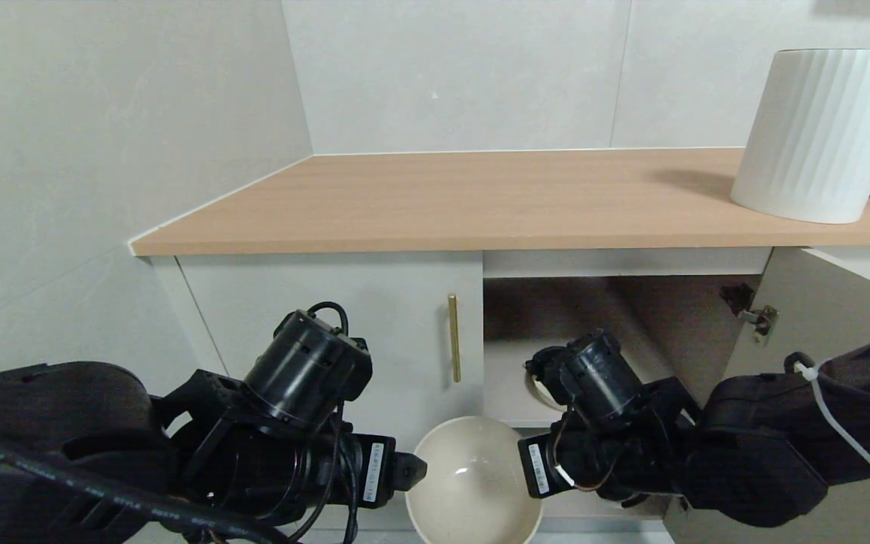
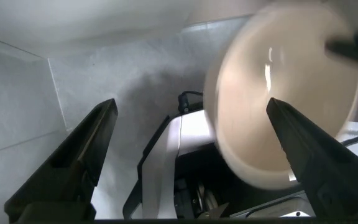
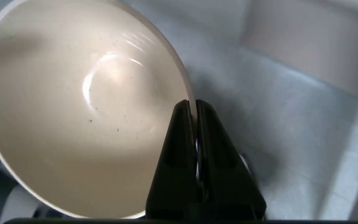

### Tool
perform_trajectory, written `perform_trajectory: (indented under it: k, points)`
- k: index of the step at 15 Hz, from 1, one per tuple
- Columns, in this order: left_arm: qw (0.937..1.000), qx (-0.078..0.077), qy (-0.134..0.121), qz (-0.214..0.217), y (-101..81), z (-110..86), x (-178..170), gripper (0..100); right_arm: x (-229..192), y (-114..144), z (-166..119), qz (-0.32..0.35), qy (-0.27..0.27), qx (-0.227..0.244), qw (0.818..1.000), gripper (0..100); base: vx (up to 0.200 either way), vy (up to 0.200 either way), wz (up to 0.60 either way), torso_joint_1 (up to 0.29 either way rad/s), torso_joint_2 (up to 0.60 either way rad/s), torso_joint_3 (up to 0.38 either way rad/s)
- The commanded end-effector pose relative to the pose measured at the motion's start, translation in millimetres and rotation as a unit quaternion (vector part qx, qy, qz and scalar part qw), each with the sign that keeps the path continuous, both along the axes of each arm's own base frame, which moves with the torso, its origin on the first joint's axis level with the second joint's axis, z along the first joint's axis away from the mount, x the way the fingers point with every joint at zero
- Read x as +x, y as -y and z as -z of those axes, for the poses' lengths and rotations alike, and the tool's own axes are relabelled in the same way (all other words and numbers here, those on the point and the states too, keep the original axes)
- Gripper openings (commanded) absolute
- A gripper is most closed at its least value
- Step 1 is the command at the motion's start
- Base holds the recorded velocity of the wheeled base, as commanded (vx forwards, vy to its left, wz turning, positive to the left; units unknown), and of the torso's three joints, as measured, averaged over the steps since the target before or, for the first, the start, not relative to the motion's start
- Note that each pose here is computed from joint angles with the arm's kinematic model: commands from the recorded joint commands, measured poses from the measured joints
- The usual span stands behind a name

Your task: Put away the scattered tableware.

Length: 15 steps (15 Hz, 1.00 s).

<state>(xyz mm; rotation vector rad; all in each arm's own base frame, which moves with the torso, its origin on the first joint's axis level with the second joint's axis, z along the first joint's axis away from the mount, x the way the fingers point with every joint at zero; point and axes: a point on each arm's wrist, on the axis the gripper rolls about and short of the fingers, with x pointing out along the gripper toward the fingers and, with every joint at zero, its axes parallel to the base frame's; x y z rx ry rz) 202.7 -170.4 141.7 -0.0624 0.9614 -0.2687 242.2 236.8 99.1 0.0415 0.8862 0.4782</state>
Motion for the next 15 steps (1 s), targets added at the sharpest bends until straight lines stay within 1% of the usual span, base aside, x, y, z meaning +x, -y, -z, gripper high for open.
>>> perform_trajectory:
  k: [1,4,6,8,11,14,15]
  points:
    - [1.0000,-0.001,0.001,0.000,-0.5,-0.7,0,100,22,21,3,0.046,0.000,-0.003,0.999,0,0.000,0.000,0.00,0.000,0.00,0.000]
    - [1.0000,-0.001,0.002,-0.003,-1.3,-1.1,0,100,49,51,3,0.105,0.004,0.001,0.994,0,0.000,0.000,0.00,0.000,0.00,0.000]
    - [1.0000,-0.002,0.002,-0.004,-1.6,-1.8,0,100,74,72,15,0.153,0.004,0.006,0.988,0,0.000,0.000,0.00,0.000,0.00,0.000]
    - [1.0000,-0.002,0.002,-0.004,-1.6,-1.8,0,100,103,86,29,0.218,-0.005,0.034,0.975,0,0.000,0.000,0.00,0.000,0.00,0.000]
    - [1.0000,-0.002,0.002,-0.005,-2.3,-1.8,1,100,130,96,45,0.282,-0.017,0.056,0.958,0,0.000,0.000,0.00,0.000,0.00,0.000]
    - [1.0000,-0.002,0.002,-0.006,-2.6,-1.8,1,100,153,99,58,0.344,-0.003,0.063,0.937,0,0.000,0.000,0.00,0.000,0.00,0.000]
    - [1.0000,-0.002,0.002,-0.005,-2.3,-1.8,1,100,156,100,59,0.351,0.000,0.063,0.934,0,0.000,0.000,0.00,0.000,0.00,0.000]
